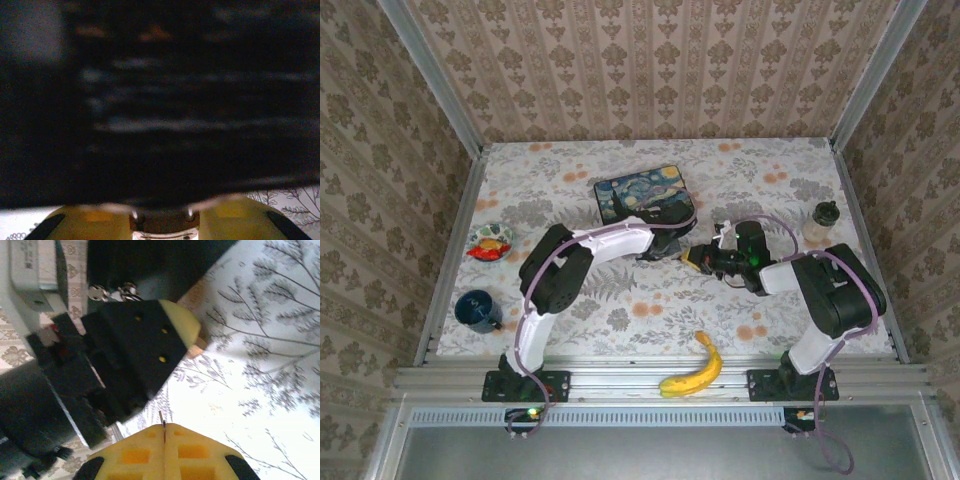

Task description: Unlock the padlock with the key

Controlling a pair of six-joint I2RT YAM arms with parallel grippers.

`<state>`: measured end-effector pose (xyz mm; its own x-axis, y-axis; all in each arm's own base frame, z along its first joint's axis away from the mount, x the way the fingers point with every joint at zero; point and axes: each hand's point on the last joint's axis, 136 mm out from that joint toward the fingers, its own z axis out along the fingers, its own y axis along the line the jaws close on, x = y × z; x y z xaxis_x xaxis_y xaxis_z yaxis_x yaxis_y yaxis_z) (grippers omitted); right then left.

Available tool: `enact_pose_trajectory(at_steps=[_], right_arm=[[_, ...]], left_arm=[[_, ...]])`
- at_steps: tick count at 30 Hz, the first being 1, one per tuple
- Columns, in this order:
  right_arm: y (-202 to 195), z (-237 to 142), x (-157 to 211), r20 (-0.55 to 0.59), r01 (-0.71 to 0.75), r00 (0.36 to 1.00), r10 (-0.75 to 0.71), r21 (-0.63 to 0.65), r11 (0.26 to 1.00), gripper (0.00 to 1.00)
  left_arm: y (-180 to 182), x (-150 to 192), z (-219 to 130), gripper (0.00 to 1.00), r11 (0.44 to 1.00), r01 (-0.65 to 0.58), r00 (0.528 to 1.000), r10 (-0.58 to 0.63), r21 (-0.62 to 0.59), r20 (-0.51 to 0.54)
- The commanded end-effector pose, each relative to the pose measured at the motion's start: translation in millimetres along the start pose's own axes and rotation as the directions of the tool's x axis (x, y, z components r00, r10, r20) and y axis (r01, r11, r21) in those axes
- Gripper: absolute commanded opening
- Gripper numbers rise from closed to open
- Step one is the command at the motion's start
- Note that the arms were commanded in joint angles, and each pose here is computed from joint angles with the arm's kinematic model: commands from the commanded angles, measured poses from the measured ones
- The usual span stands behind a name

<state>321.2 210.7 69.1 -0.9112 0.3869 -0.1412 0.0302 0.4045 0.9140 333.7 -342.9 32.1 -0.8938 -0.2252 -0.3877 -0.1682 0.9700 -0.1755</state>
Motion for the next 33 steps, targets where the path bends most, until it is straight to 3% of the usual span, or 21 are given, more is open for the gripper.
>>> enact_pose_trajectory(at_steps=[1, 15, 25, 33], right_arm=[[-3, -7, 2, 0.036, 0.054, 0.998, -0.055, 0.015, 0.998, 0.00], [-28, -23, 28, 0.088, 0.068, 0.993, -0.072, 0.052, 0.996, 0.00], [-16, -45, 31, 0.172, 0.262, 0.941, -0.291, 0.174, 0.949, 0.00], [-9, -61, 25, 0.220, 0.293, 0.914, -0.341, 0.223, 0.930, 0.00]], left_arm=[[-8, 16, -15, 0.09, 0.994, 0.035, 0.993, -0.023, 0.100, -0.118], [-45, 48, -50, 0.08, 0.938, 0.186, 0.954, -0.100, 0.292, -0.284], [-57, 45, -60, 0.06, 0.902, 0.270, 0.936, -0.162, 0.338, -0.314], [-63, 43, -60, 0.05, 0.874, 0.321, 0.918, -0.192, 0.364, -0.348]])
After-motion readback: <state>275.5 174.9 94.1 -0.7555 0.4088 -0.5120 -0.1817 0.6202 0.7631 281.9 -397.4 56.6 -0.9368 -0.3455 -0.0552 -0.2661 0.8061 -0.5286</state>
